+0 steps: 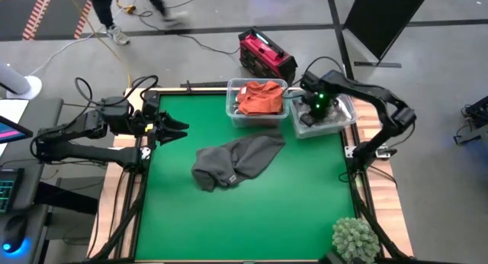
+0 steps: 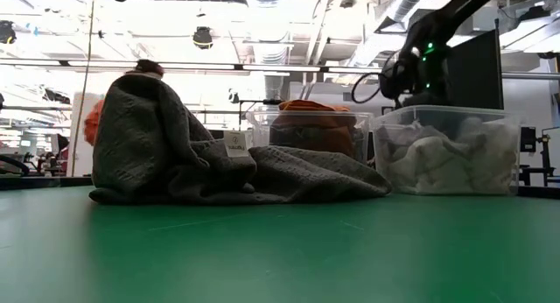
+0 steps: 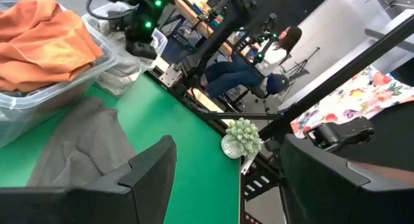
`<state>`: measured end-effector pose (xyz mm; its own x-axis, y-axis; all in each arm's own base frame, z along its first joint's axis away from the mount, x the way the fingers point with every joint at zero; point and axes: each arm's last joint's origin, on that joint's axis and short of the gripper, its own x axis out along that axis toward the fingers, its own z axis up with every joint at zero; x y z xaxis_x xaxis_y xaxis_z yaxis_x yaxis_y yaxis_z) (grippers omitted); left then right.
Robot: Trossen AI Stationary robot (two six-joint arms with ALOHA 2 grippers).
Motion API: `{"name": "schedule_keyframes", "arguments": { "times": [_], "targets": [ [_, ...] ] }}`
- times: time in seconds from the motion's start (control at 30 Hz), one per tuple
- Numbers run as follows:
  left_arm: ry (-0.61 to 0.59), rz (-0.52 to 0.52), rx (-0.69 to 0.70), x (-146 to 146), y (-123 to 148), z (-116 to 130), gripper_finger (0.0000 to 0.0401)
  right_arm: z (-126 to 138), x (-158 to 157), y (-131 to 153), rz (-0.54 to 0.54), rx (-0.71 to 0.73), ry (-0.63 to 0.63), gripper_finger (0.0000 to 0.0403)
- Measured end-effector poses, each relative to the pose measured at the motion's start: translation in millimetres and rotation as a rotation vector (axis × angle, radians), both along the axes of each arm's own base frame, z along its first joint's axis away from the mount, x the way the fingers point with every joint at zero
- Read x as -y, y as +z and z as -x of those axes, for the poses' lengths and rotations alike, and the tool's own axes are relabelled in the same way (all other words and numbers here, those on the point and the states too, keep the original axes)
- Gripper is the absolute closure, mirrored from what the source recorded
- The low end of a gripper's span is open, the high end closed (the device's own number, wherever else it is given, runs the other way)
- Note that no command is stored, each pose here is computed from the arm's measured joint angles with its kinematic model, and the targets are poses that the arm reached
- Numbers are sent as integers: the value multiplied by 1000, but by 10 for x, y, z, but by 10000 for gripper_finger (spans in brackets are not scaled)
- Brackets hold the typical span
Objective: Sort towels by color in basket
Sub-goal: Put the light gray towel into the right transparent bin, then put the gray towel into the left transparent bin
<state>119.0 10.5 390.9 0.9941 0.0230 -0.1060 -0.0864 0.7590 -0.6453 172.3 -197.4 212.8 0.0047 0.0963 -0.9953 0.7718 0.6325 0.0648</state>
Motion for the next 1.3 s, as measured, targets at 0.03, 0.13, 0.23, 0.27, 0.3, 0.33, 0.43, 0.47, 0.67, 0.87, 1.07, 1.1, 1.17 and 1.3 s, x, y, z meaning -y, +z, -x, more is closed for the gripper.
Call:
{"name": "schedule_keyframes", "arguments": {
  "times": [0.03,0.13,0.23,0.27,0.3,0.33,0.43,0.47,0.67,0.87,1.07,1.1,1.17,1.3],
  "targets": [
    [0,-3,0,0,-1,0,136,3,19,-26,-16,1,-7,387],
    [0,-5,0,0,0,0,136,36,51,-46,-58,27,-43,382],
    [-1,-7,0,0,0,0,136,99,41,17,-79,39,-94,366],
    [-1,-7,-1,0,-1,0,136,122,35,58,-79,42,-103,358],
    [-1,-7,-1,0,0,0,136,145,27,103,-77,45,-112,351],
    [-3,-7,-1,1,0,0,136,166,16,163,-72,49,-115,342],
    [-20,-10,0,6,0,0,136,226,-27,359,-48,70,-123,317],
    [-23,-15,-1,6,-1,0,136,244,-44,429,-37,79,-124,307],
    [-32,-39,-1,8,-1,0,136,348,-162,828,65,159,-135,237],
    [-35,-61,-1,8,-1,0,136,425,-261,1140,184,241,-179,168],
    [-36,-71,-1,8,-1,0,136,126,-570,1364,215,527,20,152],
    [-36,-78,-1,8,-1,0,136,13,-653,1371,226,564,71,154],
    [-37,-81,-2,8,-1,0,136,-226,-845,1372,269,623,157,157],
    [-43,-78,-19,10,-18,2,136,-755,-1277,1380,368,777,332,162]
  ]
}}
